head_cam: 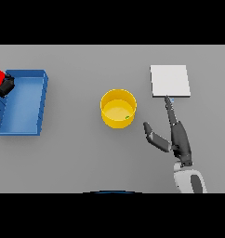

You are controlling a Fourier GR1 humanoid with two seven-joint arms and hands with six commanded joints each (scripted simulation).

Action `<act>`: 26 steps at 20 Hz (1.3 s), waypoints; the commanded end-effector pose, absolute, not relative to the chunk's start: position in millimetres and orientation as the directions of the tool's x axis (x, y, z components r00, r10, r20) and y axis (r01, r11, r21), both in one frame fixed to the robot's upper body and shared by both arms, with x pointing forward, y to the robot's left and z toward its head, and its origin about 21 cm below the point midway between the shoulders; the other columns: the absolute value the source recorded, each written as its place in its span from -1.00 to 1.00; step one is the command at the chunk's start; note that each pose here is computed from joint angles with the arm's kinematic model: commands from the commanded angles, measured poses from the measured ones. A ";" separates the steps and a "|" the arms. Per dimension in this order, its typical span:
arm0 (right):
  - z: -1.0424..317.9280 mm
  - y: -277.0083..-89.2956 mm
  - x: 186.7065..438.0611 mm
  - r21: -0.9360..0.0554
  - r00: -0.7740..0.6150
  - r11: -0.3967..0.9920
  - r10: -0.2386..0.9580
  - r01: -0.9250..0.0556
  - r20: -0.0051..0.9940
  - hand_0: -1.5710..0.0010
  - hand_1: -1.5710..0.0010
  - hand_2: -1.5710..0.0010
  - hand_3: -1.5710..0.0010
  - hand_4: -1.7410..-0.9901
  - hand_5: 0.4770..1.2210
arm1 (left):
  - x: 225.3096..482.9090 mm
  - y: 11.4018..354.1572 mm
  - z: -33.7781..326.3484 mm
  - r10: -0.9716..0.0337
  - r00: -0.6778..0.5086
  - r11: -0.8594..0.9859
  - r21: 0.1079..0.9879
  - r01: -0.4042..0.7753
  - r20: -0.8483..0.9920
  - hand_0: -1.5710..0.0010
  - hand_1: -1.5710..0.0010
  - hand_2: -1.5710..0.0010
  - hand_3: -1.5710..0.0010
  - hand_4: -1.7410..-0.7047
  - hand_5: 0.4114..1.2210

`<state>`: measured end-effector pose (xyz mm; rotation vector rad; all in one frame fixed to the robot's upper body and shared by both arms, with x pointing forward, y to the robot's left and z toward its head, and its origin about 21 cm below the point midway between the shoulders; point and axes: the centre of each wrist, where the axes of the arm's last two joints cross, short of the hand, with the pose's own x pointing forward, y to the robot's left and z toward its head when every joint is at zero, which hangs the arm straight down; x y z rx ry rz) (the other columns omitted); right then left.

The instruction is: Pick up the red beaker and tilt it to pour out 1 green nut into yellow bowl. Pick up the yellow bowl and place it on the metallic measuring scale.

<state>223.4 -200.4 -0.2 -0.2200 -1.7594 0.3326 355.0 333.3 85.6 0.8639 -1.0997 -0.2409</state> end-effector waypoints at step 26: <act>56.6 -194.0 288.1 -0.857 -0.467 0.387 0.722 -0.341 0.511 1.00 1.00 1.00 1.00 0.46 -0.46 | 348.4 327.1 70.4 -0.682 0.404 0.633 0.769 -0.093 0.610 0.99 0.99 0.99 0.99 0.95 -0.34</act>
